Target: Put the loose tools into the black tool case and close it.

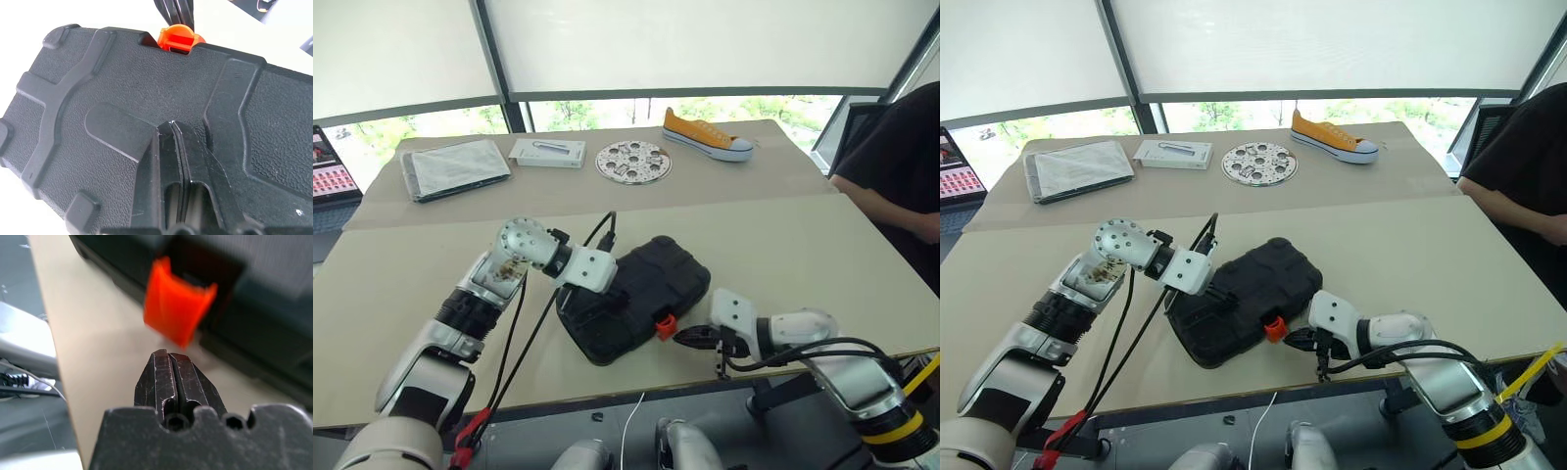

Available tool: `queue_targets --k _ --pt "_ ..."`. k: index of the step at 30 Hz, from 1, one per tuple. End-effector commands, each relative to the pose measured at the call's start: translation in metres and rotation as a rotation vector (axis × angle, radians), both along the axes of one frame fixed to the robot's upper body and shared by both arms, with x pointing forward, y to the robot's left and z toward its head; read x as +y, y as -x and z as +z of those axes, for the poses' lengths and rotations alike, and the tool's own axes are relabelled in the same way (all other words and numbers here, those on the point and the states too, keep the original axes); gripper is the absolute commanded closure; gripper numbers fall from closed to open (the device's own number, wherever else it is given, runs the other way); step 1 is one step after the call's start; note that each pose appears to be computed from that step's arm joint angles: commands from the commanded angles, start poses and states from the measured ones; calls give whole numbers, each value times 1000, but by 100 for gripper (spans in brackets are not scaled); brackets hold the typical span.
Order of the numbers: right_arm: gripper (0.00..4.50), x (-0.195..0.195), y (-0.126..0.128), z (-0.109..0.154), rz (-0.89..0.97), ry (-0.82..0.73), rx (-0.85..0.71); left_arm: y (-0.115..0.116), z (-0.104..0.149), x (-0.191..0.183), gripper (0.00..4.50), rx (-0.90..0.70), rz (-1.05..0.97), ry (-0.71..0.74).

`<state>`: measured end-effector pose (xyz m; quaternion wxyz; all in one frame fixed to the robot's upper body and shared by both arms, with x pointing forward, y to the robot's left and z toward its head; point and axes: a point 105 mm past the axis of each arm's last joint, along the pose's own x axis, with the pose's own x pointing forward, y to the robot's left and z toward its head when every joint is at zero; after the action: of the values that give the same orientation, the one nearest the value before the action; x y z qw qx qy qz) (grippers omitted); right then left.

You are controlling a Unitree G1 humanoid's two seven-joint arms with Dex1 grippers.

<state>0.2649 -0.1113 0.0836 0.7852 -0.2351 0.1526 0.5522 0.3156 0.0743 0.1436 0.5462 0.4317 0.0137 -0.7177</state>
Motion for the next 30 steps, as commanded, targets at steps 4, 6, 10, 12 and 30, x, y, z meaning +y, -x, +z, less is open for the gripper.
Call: queue_targets --k 4,6,10,12,30 --pt "450 3 3 17 35 -40 -53 3 -26 3 444 80 31 -78" --pt "450 -1 17 28 91 -50 -16 0 -23 3 444 73 34 -74" --pt "450 -17 49 38 207 3 81 -7 -19 4 444 53 44 -74" --pt "450 -18 51 50 209 -36 74 -8 -17 3 444 49 44 -69" --pt "450 3 10 32 34 -56 15 -5 -21 -1 444 53 31 -62"
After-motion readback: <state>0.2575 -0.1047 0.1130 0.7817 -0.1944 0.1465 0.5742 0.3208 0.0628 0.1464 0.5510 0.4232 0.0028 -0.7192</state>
